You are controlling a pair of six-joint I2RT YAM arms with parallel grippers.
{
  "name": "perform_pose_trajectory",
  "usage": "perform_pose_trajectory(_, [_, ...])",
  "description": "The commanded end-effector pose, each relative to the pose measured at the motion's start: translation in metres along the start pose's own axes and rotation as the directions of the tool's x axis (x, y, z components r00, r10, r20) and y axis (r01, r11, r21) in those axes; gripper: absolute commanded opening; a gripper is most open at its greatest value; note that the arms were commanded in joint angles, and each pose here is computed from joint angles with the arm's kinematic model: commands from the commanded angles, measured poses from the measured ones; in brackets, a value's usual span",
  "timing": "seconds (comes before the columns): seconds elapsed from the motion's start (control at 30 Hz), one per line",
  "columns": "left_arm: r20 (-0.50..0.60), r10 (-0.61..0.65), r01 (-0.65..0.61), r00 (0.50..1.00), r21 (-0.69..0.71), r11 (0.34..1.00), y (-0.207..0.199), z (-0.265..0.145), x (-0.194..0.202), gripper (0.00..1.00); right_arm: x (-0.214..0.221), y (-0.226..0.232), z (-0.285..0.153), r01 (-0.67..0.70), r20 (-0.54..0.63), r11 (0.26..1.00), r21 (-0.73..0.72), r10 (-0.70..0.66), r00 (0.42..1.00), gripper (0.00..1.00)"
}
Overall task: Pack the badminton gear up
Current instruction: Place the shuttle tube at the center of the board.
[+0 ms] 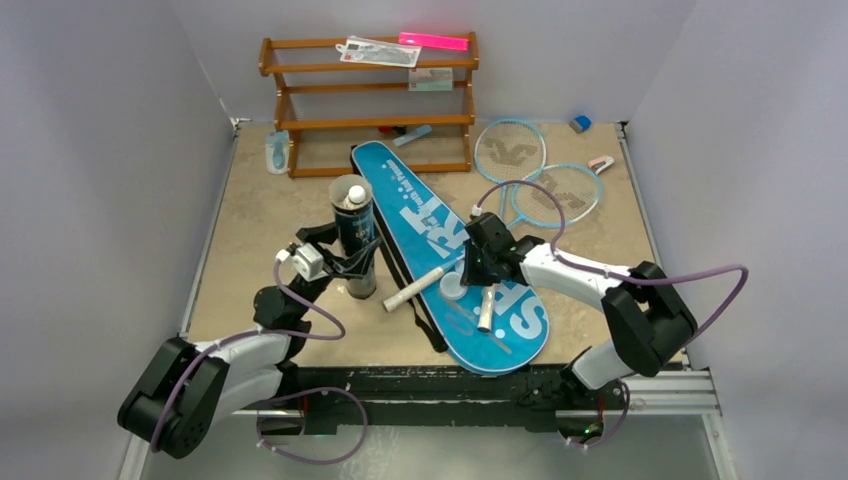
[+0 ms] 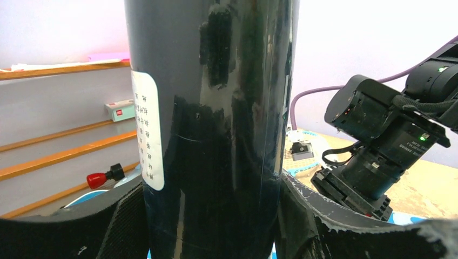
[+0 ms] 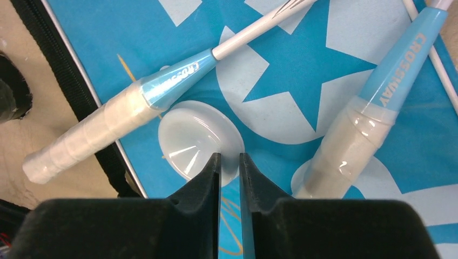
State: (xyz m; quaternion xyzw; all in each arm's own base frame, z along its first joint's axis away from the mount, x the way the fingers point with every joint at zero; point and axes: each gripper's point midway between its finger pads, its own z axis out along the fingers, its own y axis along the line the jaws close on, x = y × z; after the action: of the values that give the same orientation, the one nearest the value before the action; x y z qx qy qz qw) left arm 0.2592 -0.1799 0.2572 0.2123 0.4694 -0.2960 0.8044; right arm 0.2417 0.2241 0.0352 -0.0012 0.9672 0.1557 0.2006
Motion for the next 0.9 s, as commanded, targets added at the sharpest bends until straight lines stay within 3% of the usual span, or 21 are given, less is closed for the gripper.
perform_pose_trajectory(0.0, [0.201,0.073,-0.069,0.977,-0.027,0.997,0.0,-0.006,-0.051,0.32,-0.011,0.003,-0.016,0.05,0.035,0.999,-0.004,-0.05,0.998,0.17])
perform_pose_trajectory(0.1, [0.204,0.069,-0.061,0.977,-0.046,0.997,0.002,-0.008,-0.054,0.56,-0.011,0.005,-0.02,0.062,0.036,0.998,-0.02,-0.061,0.997,0.21])
perform_pose_trajectory(0.2, [0.19,0.06,-0.048,0.98,-0.071,0.996,0.006,-0.01,-0.057,0.64,-0.011,0.007,-0.024,0.073,0.041,0.997,-0.037,-0.072,0.997,0.25])
perform_pose_trajectory(0.43, [0.052,0.055,-0.048,0.997,-0.125,0.991,0.014,-0.014,-0.052,0.74,-0.017,0.005,-0.032,0.114,0.075,0.993,-0.027,-0.112,0.991,0.29])
perform_pose_trajectory(0.53, [0.046,0.05,-0.044,0.998,-0.132,0.99,0.013,-0.02,-0.054,0.76,-0.014,0.005,-0.027,0.123,0.055,0.992,-0.027,-0.121,0.991,0.46])
perform_pose_trajectory(0.6, [0.031,0.038,-0.034,0.999,-0.133,0.991,0.013,-0.021,-0.05,0.77,-0.011,0.003,-0.02,0.117,0.033,0.993,-0.017,-0.116,0.993,0.5])
perform_pose_trajectory(0.87, [-0.029,0.031,-0.035,0.999,-0.118,0.992,0.011,-0.018,-0.048,0.81,-0.006,-0.006,0.001,0.105,-0.002,0.994,0.034,-0.105,0.995,0.43])
